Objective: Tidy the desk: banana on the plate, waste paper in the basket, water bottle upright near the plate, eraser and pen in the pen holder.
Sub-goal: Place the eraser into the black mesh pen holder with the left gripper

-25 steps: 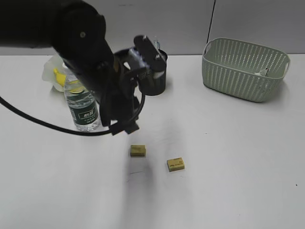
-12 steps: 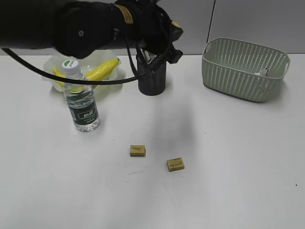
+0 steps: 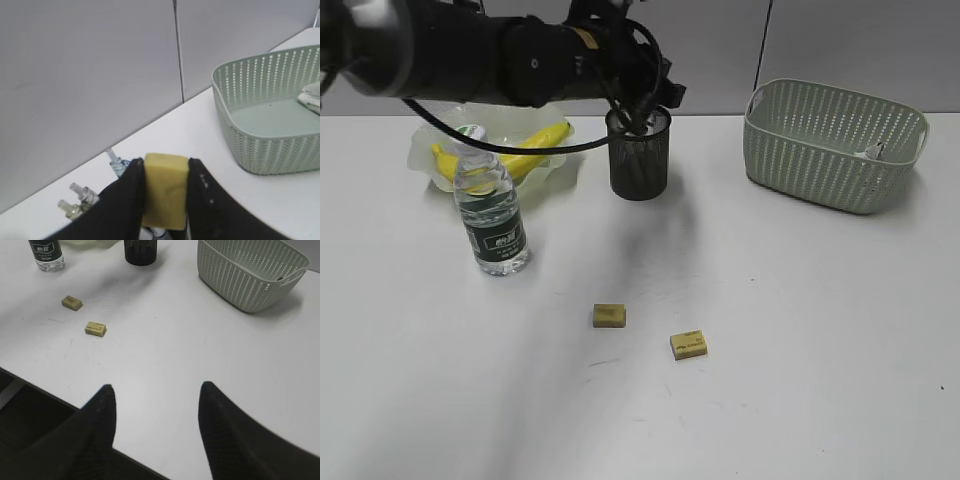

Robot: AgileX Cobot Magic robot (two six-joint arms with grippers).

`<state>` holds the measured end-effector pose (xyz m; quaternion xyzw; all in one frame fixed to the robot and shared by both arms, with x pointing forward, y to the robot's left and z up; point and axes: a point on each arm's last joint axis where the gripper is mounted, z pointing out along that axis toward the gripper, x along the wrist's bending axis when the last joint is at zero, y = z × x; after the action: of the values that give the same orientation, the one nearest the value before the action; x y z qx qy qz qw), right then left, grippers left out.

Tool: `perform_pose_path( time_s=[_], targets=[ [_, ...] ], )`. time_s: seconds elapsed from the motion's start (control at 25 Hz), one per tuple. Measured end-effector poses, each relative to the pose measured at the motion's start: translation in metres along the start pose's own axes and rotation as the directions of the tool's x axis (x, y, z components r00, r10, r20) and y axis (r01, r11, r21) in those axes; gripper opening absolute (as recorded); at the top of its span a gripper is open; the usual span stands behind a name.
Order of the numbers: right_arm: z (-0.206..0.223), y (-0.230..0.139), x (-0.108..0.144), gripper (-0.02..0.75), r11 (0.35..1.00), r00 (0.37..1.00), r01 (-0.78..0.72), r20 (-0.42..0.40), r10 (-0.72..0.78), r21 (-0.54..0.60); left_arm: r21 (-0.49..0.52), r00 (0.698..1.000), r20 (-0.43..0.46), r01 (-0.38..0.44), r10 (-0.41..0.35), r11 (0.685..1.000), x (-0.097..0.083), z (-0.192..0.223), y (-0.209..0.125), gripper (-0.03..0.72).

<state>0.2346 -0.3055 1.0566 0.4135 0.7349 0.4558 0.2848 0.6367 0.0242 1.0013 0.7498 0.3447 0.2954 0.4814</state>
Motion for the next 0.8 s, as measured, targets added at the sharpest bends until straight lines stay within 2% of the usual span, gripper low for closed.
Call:
perform_pose_path(
  time_s=[0.2,0.4,0.68,0.8],
  targets=[
    [0.0,0.0,0.0,0.426,1.0,1.0,0.0,0.0,0.0,0.0,0.063,1.0,0.003,0.021,-0.021,0.998,0.005,0.024,-0.014,0.193],
    [0.0,0.0,0.0,0.426,1.0,1.0,0.0,0.0,0.0,0.0,0.079,0.998,-0.009,0.057,-0.057,0.995,0.01,0.035,-0.023,0.193],
    [0.0,0.0,0.0,0.426,1.0,1.0,0.0,0.0,0.0,-0.001,0.117,0.998,-0.006,0.06,-0.059,0.991,0.009,0.043,-0.037,0.193],
    [0.0,0.0,0.0,0.426,1.0,1.0,0.0,0.0,0.0,-0.001,0.097,0.998,-0.011,0.06,-0.059,0.993,0.009,0.043,-0.035,0.193]
  ],
)
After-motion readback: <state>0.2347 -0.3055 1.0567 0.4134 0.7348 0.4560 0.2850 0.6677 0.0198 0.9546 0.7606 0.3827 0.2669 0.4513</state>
